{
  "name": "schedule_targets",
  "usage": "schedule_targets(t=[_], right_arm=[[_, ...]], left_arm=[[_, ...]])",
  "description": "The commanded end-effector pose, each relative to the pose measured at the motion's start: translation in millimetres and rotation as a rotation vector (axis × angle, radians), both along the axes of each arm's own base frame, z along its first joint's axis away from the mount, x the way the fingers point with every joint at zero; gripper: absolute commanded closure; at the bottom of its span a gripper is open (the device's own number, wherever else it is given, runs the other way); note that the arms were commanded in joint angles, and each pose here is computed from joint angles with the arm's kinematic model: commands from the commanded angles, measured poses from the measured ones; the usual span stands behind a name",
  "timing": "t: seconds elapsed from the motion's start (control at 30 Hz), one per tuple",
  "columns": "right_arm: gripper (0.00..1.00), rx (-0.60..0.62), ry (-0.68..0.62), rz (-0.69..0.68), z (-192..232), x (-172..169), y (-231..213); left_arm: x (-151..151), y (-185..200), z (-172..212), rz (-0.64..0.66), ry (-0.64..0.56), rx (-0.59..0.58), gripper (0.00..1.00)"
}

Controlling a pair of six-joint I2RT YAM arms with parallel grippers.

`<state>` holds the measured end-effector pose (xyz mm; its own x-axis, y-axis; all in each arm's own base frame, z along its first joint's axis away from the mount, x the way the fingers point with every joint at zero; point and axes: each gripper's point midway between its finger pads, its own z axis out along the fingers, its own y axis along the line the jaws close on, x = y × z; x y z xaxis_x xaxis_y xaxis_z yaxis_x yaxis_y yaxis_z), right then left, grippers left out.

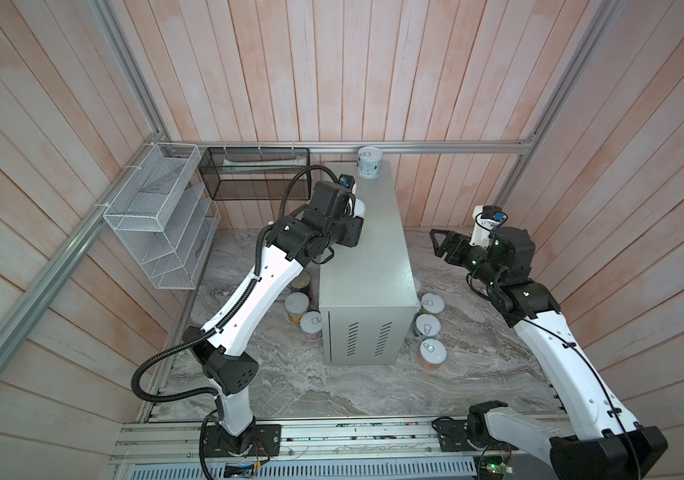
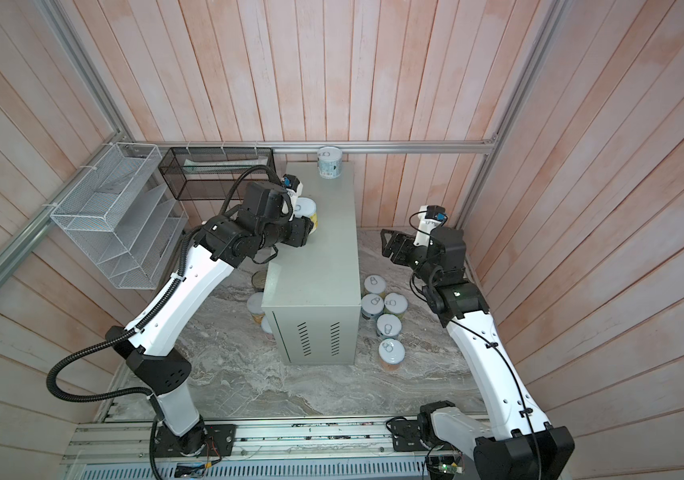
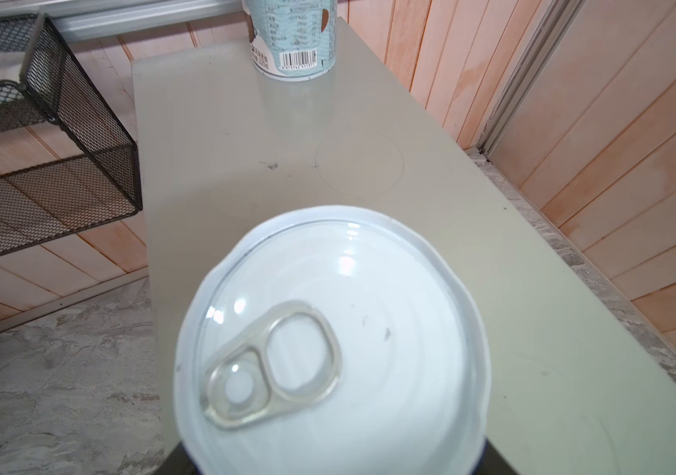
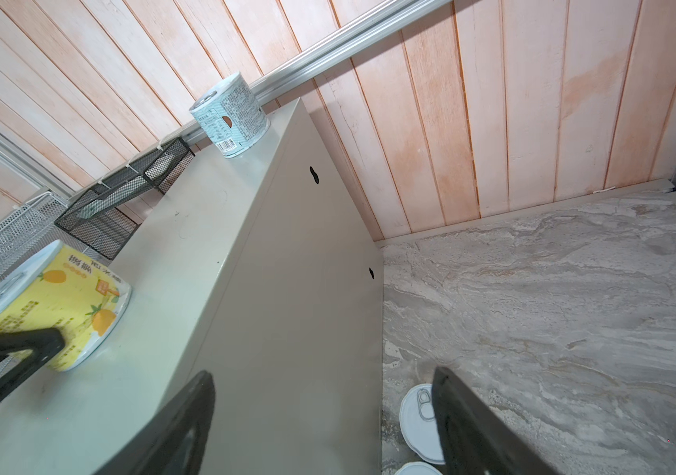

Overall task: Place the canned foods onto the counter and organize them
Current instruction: 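Carry the yellow-labelled can along the cabinet top toward the teal-labelled can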

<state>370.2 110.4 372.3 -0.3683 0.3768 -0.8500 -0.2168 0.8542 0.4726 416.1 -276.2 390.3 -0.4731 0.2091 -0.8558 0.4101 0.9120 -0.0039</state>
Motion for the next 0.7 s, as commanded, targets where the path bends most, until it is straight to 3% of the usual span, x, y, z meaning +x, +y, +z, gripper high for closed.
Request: schedule_targets(t=[0.0, 0.67], right_arm=[[0.17, 0.007, -0.039, -0.013, 16.9, 3.2, 0.4], [0.17, -0.01, -0.038, -0.004, 19.9, 14.9, 8.0]], left_arm=[[19.6, 0.4, 5.8, 0.016, -0.04, -0.01, 0.44], [93.0, 0.5, 11.1, 0.054, -0.14, -0.078, 0.53]])
